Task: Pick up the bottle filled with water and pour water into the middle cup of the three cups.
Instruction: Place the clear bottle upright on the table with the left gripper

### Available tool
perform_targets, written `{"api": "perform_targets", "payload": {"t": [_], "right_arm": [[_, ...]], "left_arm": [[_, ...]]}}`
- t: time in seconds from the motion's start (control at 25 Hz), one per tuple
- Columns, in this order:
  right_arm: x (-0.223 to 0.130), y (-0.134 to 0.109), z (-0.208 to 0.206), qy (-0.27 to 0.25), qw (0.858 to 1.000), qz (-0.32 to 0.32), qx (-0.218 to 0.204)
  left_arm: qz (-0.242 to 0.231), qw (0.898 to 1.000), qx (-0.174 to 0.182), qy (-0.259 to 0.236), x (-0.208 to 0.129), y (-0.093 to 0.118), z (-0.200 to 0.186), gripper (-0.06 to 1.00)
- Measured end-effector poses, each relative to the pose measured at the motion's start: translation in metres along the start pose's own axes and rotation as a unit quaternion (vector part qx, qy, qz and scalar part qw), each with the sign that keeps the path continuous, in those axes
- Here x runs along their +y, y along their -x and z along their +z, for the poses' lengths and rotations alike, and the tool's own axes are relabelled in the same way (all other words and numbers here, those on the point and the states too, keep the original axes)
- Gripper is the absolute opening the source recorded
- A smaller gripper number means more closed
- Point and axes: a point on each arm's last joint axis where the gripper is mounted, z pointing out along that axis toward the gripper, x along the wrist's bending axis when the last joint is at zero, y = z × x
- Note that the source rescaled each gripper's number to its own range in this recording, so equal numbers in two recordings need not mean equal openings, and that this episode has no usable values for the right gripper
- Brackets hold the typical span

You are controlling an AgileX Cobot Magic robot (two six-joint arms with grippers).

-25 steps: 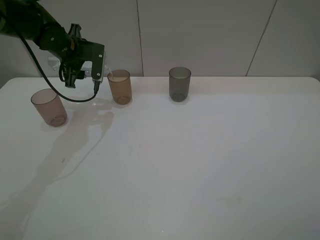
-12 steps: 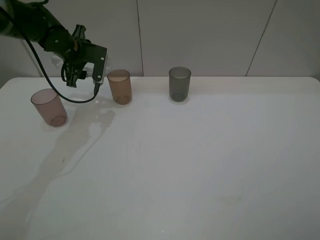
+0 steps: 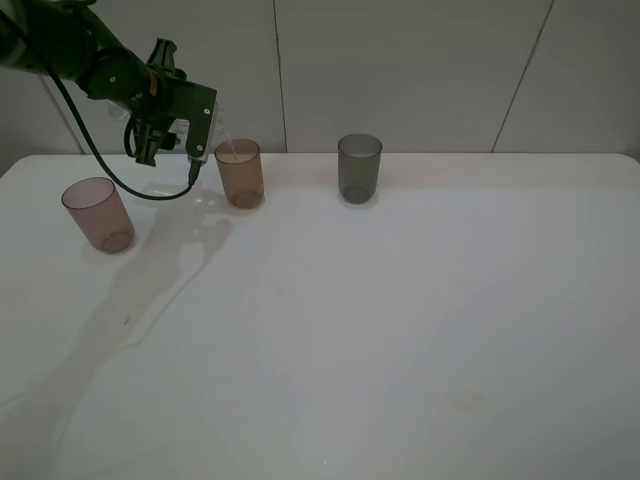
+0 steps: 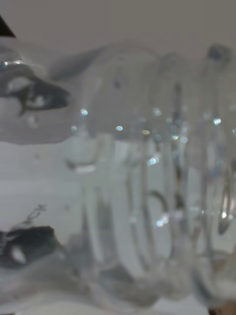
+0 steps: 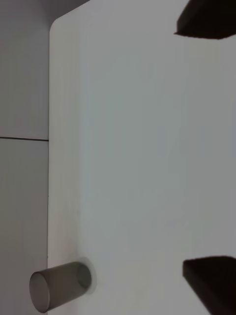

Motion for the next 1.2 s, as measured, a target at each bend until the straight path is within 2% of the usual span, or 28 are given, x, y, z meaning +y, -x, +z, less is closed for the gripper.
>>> {"api": "perform_targets", "payload": {"t": [0.68, 0.88, 1.2], "right_arm": [[0.0000, 0.0000, 0.0000, 0.000, 1.000, 0.000, 0.000], [0.0000, 0.0000, 0.0000, 0.000, 1.000, 0.000, 0.000], [0.0000, 0.0000, 0.0000, 0.000, 1.000, 0.000, 0.000]], "left_arm": [[0.077, 0.997, 0.006, 0.002, 0.0004, -0.0011, 0.0000, 0.02], [0.084, 0.996, 0.019, 0.011, 0.0022, -0.0033, -0.0001, 0.02], [0.098, 0.995, 0.020, 0.011, 0.0024, -0.0035, -0.0001, 0.02]]}}
